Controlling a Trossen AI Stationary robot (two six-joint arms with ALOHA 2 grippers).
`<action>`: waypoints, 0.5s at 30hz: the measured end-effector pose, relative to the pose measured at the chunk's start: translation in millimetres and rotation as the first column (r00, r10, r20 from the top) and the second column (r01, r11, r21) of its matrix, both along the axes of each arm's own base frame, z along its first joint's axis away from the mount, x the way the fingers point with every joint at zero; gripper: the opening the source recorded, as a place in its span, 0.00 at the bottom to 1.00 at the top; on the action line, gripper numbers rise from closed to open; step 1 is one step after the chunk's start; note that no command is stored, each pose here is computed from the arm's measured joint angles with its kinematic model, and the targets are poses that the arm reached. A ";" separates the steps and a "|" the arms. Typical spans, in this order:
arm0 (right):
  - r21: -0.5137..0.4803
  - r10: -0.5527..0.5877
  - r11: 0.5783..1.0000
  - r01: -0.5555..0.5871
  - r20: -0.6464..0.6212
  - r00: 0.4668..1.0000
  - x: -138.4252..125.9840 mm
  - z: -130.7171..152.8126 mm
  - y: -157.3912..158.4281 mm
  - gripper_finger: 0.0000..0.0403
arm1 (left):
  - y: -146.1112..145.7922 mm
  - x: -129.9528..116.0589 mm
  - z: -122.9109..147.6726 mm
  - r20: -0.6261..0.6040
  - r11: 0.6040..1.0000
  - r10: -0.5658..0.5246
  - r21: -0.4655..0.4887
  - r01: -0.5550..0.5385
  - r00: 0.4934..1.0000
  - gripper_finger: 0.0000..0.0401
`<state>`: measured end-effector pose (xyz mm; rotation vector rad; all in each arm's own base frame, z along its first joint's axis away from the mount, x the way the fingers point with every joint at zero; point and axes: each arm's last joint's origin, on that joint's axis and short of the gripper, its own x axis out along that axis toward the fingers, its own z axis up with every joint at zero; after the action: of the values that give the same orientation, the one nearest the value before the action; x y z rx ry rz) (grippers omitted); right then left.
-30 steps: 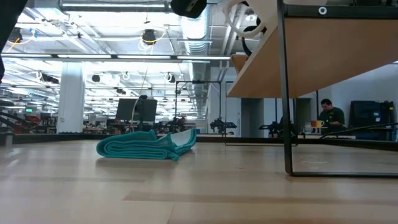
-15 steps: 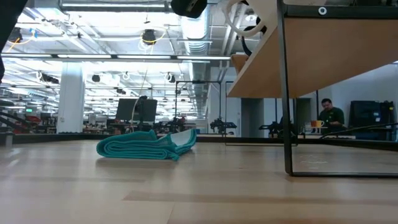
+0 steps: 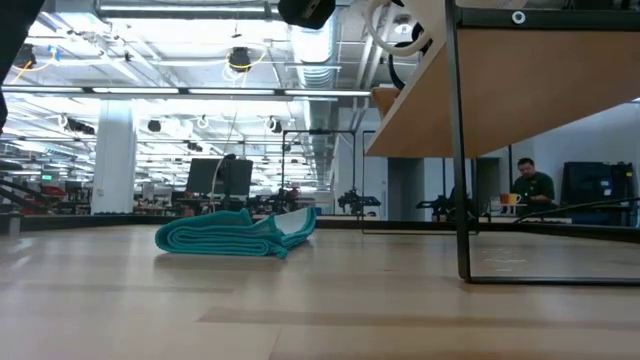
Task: Stack small to large cups/mugs on shelf
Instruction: Put the white mug on the shelf
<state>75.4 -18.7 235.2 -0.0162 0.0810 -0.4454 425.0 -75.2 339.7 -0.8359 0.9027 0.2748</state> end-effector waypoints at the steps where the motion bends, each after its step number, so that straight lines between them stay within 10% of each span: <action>1: 0.000 0.000 1.000 0.000 0.000 1.000 0.0 0.0 0.0 0.04 | 0.0 -0.1 0.1 0.000 1.000 0.000 0.000 0.000 1.000 0.02; 15: 0.000 0.000 1.000 0.000 0.000 1.000 0.0 0.0 0.0 0.04 | 0.0 -0.1 0.1 0.001 1.000 -0.007 0.007 0.007 1.000 0.02</action>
<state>75.4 -18.7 235.2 -0.0158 0.0813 -0.4454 424.9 -75.2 339.9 -0.8266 0.9032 0.2709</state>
